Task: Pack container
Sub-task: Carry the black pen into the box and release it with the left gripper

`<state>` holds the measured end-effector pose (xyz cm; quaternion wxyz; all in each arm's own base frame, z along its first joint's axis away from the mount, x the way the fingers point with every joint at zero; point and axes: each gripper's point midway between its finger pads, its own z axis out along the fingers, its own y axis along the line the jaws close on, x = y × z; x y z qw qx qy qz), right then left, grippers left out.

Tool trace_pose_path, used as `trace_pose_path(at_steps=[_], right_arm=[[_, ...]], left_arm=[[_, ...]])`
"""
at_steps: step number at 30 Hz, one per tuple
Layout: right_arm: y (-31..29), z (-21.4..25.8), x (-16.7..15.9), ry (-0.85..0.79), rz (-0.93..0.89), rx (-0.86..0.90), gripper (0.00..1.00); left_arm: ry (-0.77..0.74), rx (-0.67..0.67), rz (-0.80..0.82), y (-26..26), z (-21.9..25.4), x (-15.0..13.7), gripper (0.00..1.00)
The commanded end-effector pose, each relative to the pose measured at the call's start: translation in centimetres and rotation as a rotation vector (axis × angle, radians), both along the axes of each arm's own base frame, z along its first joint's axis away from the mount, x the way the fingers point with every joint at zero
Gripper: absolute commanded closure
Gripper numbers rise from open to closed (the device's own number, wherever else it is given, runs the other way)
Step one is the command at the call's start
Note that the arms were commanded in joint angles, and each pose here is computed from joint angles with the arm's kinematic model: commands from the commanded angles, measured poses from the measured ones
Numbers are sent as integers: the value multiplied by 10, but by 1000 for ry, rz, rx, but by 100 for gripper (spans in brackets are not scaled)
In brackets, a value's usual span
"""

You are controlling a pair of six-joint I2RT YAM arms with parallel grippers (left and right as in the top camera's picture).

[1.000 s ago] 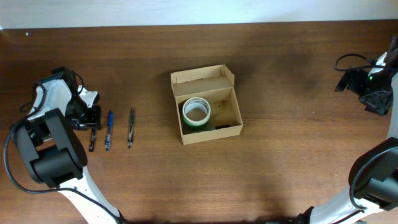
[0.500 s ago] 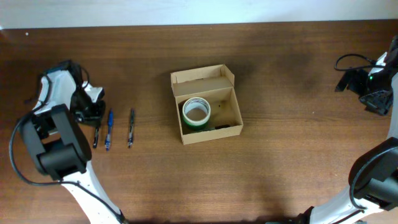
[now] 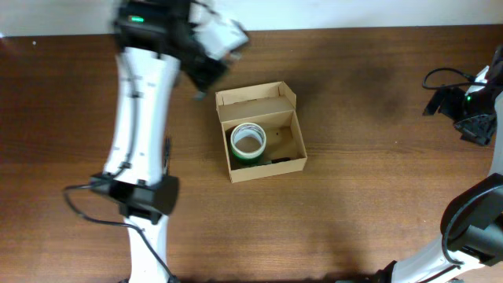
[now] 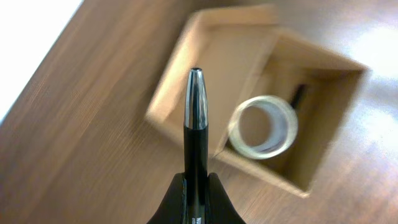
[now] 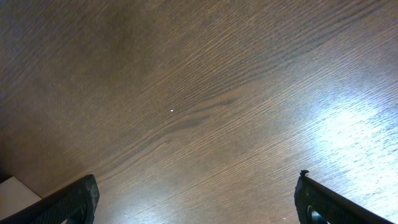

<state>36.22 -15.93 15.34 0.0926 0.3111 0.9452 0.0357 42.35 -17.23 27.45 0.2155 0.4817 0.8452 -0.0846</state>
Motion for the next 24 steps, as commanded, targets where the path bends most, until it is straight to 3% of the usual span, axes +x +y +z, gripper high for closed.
trace_pose_path(at_steps=[1,6,9,16,24], right_arm=[[0,-2,0,4,-14,6,1],[0,-2,0,4,-14,6,1],[0,-2,0,4,-14,6,1],[0,-2,-1,4,-14,6,1],[0,-2,0,4,-14,6,1]], left_arm=[[-21,122,-266,-53,-17,-31,98],[83,261,-460,-94,-64,-76,98],[168,314,-495,-96,-98,-90,98],[250,365,-401,-90,-158,-89,98],[318,353,-367,-89,-178,-100,98]])
